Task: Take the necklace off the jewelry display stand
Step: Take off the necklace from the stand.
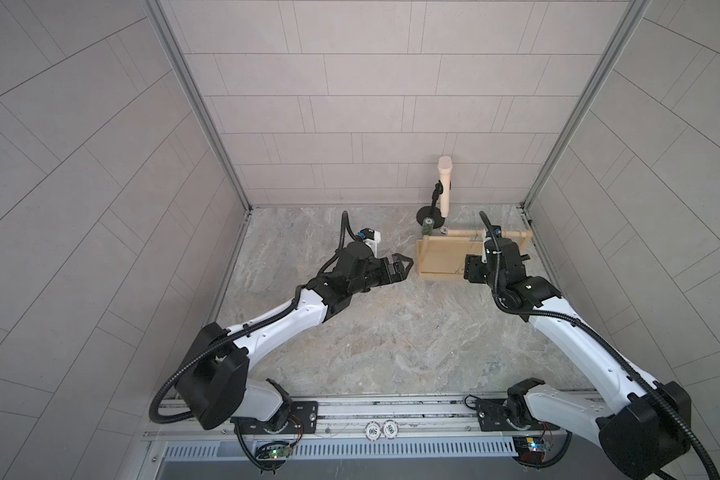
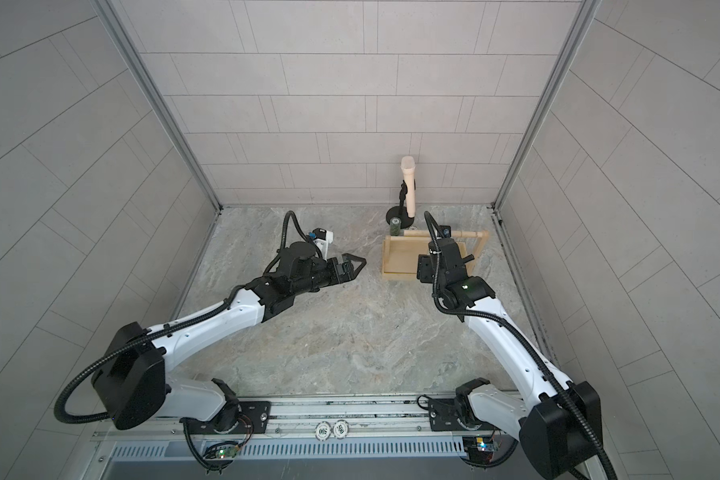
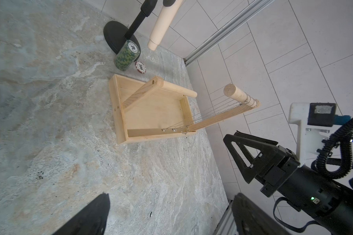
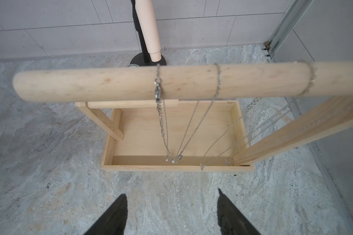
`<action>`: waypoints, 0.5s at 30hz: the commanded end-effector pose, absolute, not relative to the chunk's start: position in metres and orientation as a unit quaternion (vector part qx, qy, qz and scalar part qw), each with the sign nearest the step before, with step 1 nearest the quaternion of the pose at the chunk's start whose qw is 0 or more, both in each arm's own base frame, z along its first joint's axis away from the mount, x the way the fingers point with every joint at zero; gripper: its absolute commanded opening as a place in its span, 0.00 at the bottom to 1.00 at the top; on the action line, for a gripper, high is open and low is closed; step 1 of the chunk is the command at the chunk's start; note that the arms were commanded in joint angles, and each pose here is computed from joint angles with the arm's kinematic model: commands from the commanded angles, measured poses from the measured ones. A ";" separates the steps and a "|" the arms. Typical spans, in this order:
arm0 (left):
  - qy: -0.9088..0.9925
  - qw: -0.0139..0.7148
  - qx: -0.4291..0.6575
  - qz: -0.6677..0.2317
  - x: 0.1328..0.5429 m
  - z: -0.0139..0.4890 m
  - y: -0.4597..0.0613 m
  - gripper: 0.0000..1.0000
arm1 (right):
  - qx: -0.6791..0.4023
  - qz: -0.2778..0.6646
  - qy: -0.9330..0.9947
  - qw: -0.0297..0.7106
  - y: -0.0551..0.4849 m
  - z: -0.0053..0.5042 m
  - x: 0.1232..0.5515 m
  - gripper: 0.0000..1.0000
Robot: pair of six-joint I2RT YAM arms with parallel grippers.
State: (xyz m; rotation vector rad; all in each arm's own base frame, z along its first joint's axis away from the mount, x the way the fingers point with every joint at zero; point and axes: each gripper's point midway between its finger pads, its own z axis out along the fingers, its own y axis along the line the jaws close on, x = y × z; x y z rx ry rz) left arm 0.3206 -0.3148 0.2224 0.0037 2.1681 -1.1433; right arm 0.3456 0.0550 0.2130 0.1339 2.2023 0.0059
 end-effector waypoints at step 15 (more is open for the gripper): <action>0.822 0.342 0.010 -0.455 0.326 0.235 -0.327 1.00 | 0.077 0.017 0.876 0.477 0.056 0.222 0.388 0.50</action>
